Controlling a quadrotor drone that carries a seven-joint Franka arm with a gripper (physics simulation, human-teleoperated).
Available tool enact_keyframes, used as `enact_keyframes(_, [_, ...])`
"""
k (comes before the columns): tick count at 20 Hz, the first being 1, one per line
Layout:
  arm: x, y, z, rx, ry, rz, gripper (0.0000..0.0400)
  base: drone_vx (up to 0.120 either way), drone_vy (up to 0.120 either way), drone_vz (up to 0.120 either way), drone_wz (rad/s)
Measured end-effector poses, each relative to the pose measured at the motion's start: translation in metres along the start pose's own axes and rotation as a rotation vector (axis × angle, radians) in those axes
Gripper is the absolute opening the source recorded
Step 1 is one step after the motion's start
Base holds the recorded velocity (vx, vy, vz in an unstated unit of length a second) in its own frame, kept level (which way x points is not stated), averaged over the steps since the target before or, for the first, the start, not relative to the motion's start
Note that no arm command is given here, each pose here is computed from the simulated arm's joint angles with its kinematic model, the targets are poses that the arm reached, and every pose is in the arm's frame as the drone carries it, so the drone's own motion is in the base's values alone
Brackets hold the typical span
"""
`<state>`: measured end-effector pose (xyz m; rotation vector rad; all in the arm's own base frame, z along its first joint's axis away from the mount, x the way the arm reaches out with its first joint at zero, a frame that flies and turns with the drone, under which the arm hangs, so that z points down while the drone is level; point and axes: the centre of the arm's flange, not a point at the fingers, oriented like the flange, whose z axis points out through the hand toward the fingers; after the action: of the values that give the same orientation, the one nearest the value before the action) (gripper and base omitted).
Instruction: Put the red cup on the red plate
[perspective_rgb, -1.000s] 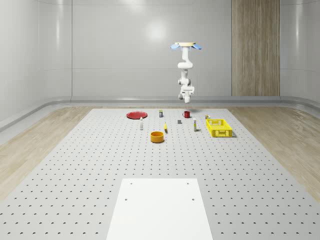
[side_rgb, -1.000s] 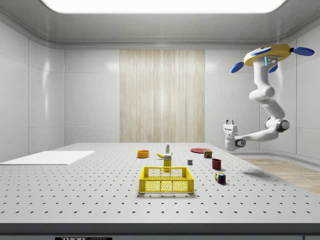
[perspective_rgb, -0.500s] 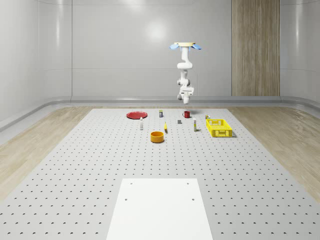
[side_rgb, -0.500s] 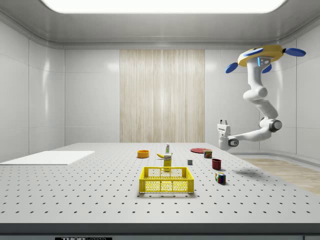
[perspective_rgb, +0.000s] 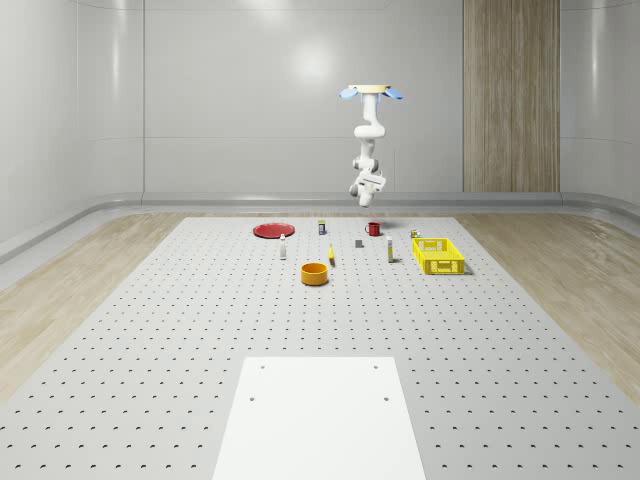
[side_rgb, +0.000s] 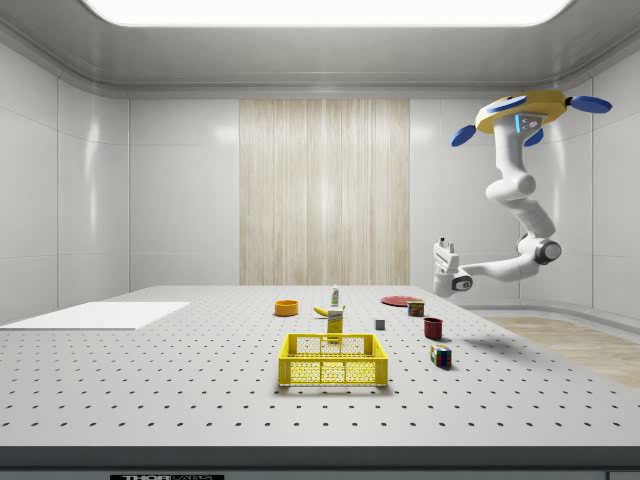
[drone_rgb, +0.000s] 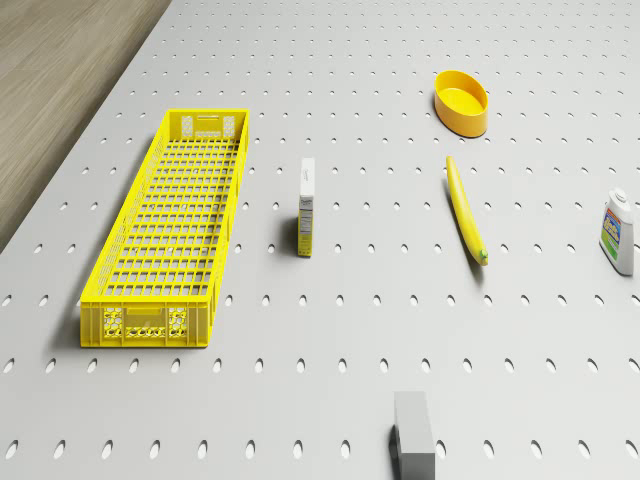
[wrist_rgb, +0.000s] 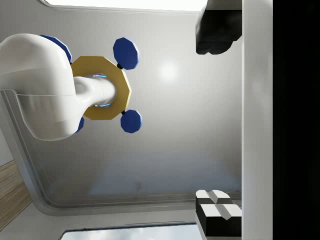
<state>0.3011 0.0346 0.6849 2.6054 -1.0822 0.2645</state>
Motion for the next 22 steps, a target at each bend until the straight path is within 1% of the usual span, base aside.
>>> enact_keyframes(1, [-0.005,-0.004,0.0,-0.045,0.046,-0.001,0.04,0.0,0.0,0.0,0.0])
enact_keyframes(3, [-0.016,-0.016,0.003,-0.158,0.161,-0.005,0.04,0.0,0.0,-0.12,0.0])
enact_keyframes(6, [-0.038,-0.037,0.016,-0.401,0.404,-0.012,0.04,0.0,0.0,-0.12,0.0])
enact_keyframes(7, [-0.047,-0.045,0.025,-0.502,0.506,-0.015,0.04,0.0,0.0,-0.12,0.0])
enact_keyframes(9, [-0.061,-0.059,0.05,-0.731,0.734,-0.021,0.04,0.0,0.0,-0.12,0.0])
enact_keyframes(11, [-0.07,-0.067,0.082,-0.977,0.979,-0.028,0.04,0.0,0.0,-0.12,0.0])
enact_keyframes(13, [-0.071,-0.067,0.115,-1.212,1.212,-0.034,0.04,0.0,0.0,-0.12,0.0])
enact_keyframes(16, [-0.062,-0.057,0.152,-1.498,1.495,-0.043,0.04,0.0,0.0,-0.12,0.0])
enact_keyframes(19, [-0.051,-0.045,0.173,-1.689,1.685,-0.051,0.04,0.0,0.0,-0.12,0.0])
enact_keyframes(22, [-0.042,-0.036,0.183,-1.805,1.802,-0.058,0.04,0.0,0.0,-0.12,0.0])
